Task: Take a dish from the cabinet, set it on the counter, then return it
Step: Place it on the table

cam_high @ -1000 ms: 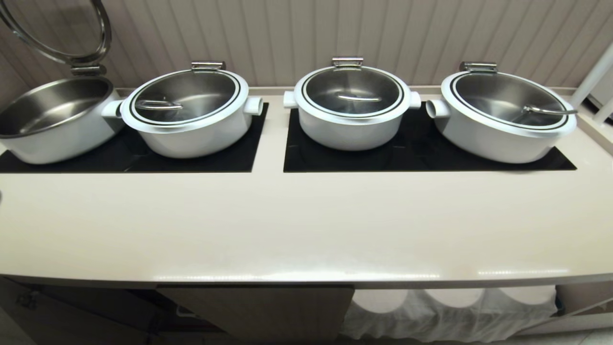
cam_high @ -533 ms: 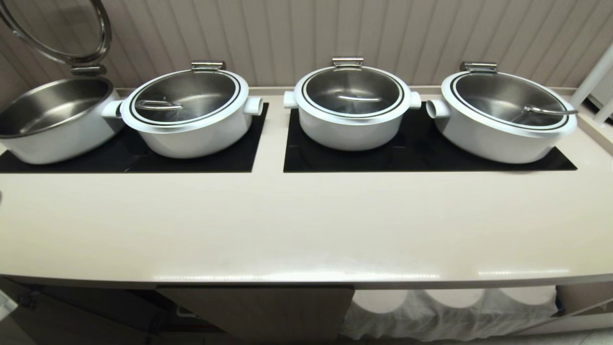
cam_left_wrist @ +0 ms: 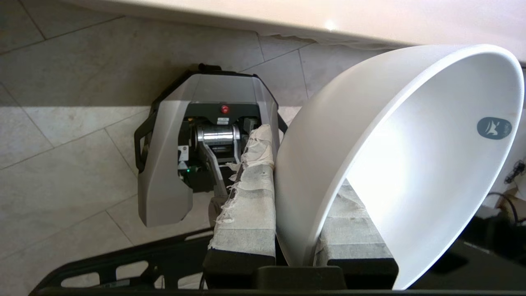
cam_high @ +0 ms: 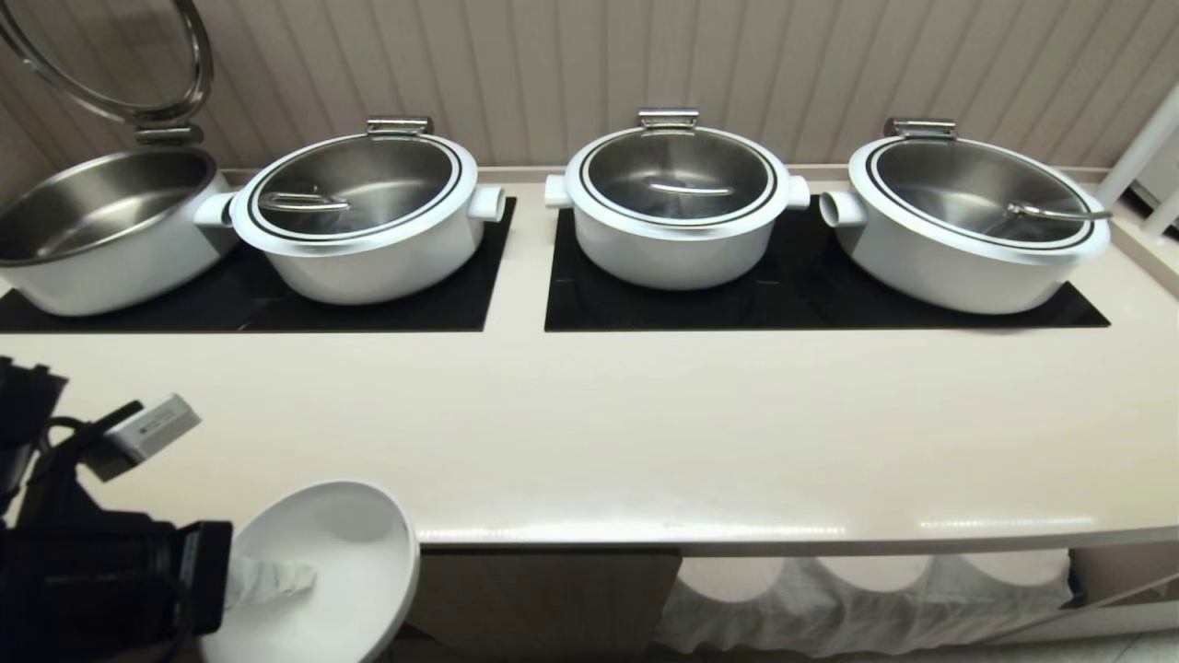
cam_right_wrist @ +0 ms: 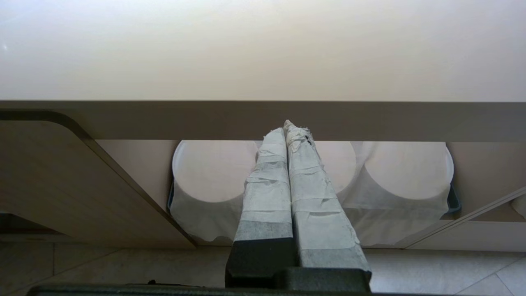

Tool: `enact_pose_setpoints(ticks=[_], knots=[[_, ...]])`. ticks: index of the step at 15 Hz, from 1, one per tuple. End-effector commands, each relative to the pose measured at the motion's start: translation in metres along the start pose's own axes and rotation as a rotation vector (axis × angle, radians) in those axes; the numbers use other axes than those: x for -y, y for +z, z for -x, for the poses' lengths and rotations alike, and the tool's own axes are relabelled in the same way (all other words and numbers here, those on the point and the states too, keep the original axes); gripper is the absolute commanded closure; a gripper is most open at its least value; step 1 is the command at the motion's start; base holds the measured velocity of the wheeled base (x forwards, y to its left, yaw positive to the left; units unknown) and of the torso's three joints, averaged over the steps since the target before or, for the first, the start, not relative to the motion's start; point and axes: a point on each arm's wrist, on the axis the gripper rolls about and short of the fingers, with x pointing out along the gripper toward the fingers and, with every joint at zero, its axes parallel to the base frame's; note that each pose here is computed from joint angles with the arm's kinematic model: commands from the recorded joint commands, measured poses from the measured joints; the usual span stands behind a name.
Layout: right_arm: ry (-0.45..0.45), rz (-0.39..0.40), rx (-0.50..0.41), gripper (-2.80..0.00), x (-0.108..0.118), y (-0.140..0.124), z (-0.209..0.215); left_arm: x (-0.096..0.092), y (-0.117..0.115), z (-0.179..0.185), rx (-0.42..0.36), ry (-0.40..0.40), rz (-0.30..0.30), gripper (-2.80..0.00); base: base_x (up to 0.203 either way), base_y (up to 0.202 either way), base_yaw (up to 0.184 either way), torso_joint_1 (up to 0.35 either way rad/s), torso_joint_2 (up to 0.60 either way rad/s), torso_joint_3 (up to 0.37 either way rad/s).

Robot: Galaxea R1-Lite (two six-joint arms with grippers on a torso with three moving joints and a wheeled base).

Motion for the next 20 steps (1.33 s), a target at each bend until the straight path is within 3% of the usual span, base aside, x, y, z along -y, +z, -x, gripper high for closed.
enact_pose_setpoints(ticks=[1, 4, 11, 20], knots=[[0.002, 0.000, 0.000, 0.00, 0.000, 0.000, 0.000, 0.005, 0.028, -0.033, -0.084, 0.043, 0.027, 0.00, 0.000, 0.000, 0.000, 0.000, 0.00, 0.000], [0.002, 0.000, 0.000, 0.00, 0.000, 0.000, 0.000, 0.009, 0.054, -0.061, -0.109, 0.056, 0.034, 0.00, 0.000, 0.000, 0.000, 0.000, 0.00, 0.000], [0.000, -0.001, 0.000, 0.00, 0.000, 0.000, 0.000, 0.016, 0.103, -0.131, -0.066, 0.044, 0.031, 0.00, 0.000, 0.000, 0.000, 0.000, 0.00, 0.000], [0.000, 0.000, 0.000, 0.00, 0.000, 0.000, 0.000, 0.018, 0.120, -0.152, -0.060, 0.046, 0.086, 0.00, 0.000, 0.000, 0.000, 0.000, 0.00, 0.000]])
